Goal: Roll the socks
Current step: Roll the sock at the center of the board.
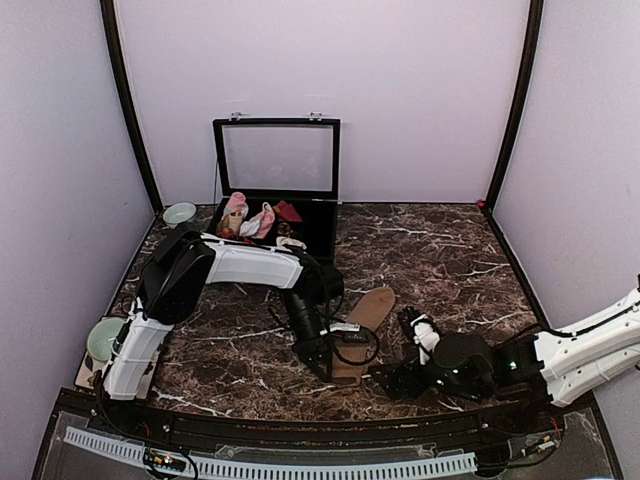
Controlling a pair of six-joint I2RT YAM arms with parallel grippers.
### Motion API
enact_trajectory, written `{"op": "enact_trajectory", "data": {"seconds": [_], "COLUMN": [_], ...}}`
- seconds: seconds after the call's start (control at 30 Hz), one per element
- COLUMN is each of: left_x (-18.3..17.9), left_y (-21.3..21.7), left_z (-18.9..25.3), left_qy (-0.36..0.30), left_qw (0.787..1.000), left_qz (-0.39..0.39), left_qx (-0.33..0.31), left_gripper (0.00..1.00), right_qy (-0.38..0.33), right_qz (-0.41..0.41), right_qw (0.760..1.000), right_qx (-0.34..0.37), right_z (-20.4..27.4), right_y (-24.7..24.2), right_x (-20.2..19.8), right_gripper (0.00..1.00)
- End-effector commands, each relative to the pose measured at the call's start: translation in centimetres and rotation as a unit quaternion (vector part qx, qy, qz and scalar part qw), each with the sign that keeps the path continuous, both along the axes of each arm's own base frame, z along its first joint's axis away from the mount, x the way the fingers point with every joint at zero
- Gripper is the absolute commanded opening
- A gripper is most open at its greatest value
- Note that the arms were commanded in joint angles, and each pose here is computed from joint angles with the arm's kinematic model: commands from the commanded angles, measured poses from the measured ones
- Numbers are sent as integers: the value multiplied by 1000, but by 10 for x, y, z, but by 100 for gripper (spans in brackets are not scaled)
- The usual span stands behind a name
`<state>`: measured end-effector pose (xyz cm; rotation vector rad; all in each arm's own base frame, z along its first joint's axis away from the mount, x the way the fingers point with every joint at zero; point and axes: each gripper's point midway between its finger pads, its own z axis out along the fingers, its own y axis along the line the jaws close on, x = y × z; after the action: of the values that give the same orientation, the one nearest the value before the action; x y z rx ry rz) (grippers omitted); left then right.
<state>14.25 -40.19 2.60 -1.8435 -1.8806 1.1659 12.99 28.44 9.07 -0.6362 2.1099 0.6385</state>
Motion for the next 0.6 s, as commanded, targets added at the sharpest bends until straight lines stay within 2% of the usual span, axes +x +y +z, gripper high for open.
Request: {"op": "enact_trajectory", "data": {"seconds": [0.0,0.07,0.13,0.27,0.37,0.57], "left_x": [3,7,10,12,10,7], "left_y": [-2,-5,-7,-12,-13,-11], "left_z": [3,1,-3,-6,-5,-7], "left_qy": [-8,-18,-27,-17,-4,7], "left_qw": [1000,999,999,999,999,998], "left_qz": [1,3,2,0,1,-2], "left_qx": [26,26,33,46,47,55], "left_gripper": [0,0,0,0,0,0], "right_qy": [-33,-66,-99,-153,-200,-285], "right_qz": [-54,-5,44,138,198,248], "right_qw": [993,991,992,978,954,904], "right_qx": [103,114,68,-28,-104,-199], "right_z": [17,27,20,6,-6,-18], "right_y": [-28,-24,-18,6,29,64], "right_x": [10,0,-11,-37,-50,-48], "right_gripper": [99,99,99,99,98,82]}}
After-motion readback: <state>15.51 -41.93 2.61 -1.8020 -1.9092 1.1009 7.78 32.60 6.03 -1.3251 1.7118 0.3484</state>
